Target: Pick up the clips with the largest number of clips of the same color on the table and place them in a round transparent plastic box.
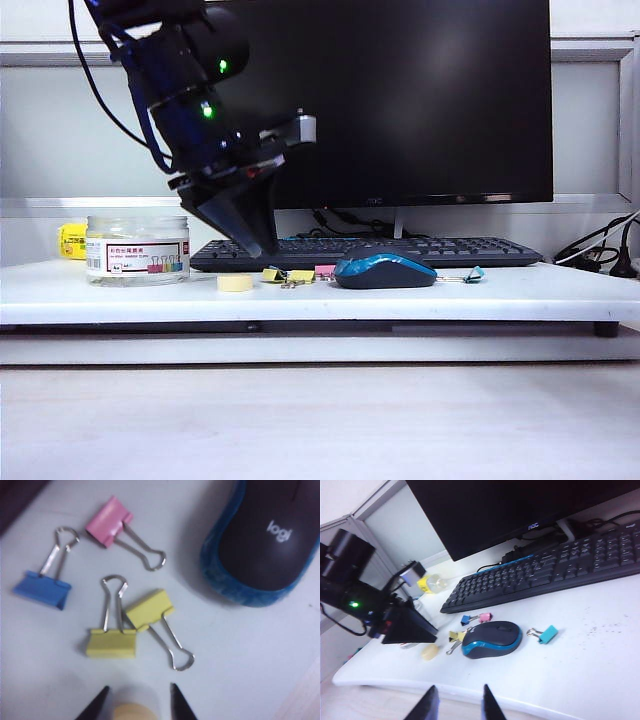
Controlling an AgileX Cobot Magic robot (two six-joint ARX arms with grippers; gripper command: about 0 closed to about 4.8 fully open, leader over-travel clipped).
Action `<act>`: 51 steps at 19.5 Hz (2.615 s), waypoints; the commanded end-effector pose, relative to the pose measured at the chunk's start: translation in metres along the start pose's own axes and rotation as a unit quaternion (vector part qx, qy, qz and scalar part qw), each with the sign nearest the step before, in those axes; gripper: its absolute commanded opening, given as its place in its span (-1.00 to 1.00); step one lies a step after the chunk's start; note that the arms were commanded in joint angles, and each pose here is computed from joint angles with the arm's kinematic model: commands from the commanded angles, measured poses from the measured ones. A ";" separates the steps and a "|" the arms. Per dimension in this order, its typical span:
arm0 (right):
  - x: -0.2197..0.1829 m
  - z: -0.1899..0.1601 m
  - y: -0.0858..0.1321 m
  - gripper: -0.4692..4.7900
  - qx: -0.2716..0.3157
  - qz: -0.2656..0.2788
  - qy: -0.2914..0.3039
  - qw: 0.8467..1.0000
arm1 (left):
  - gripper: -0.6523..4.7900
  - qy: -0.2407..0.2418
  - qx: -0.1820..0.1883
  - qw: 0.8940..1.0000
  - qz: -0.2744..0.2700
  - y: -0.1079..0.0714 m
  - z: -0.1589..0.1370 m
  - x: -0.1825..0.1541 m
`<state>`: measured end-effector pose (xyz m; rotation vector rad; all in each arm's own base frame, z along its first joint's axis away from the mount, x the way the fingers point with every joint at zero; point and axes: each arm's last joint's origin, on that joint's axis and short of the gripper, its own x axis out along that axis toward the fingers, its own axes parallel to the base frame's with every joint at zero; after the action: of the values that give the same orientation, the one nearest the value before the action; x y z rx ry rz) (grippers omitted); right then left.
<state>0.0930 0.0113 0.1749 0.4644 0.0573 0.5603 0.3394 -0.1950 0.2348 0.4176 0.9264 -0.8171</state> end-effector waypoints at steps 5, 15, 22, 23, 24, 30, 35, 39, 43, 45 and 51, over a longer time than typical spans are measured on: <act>0.000 0.008 0.008 -0.22 -0.011 0.002 0.008 1.000 | -0.18 -0.007 -0.002 1.000 -0.003 0.000 0.002 0.000; 0.013 0.038 0.020 -0.20 -0.017 -0.046 0.057 0.997 | -0.18 -0.011 -0.002 1.000 -0.002 0.001 0.002 0.006; 0.034 0.071 0.029 -0.20 -0.035 -0.034 0.064 0.997 | -0.17 -0.019 0.005 1.000 0.001 0.003 0.004 0.011; 0.035 0.074 0.030 -0.20 -0.039 -0.033 0.063 0.997 | -0.16 -0.021 0.010 1.000 0.001 0.003 0.005 0.011; 0.035 0.075 0.030 -0.20 -0.043 -0.031 0.060 0.997 | -0.14 -0.021 0.013 1.000 0.002 0.003 0.005 0.012; 0.035 0.075 0.031 -0.21 -0.044 -0.031 0.060 0.997 | -0.04 -0.012 0.033 0.999 0.012 0.005 0.003 0.018; 0.035 0.073 0.033 -0.20 -0.057 0.003 0.076 0.996 | -0.05 -0.016 0.039 0.999 0.016 0.006 0.004 0.019; 0.038 0.068 0.034 -0.08 -0.070 -0.019 0.098 0.993 | -0.05 -0.007 0.037 0.999 0.009 0.007 0.001 0.026; 0.045 0.066 0.035 -0.05 -0.069 -0.015 0.121 0.990 | -0.05 -0.007 0.041 0.999 0.009 0.007 0.001 0.032; 0.047 0.065 0.034 -0.05 -0.071 -0.015 0.125 0.990 | -0.05 -0.011 0.042 0.999 0.011 0.008 0.002 0.031; 0.047 0.065 0.034 -0.05 -0.075 -0.014 0.125 0.989 | -0.05 -0.032 0.050 0.998 0.004 0.008 0.009 0.028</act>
<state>0.1274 0.0346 0.2481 0.2548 0.2844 0.5851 0.3592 -0.2060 0.2127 0.4825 0.8496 -0.8555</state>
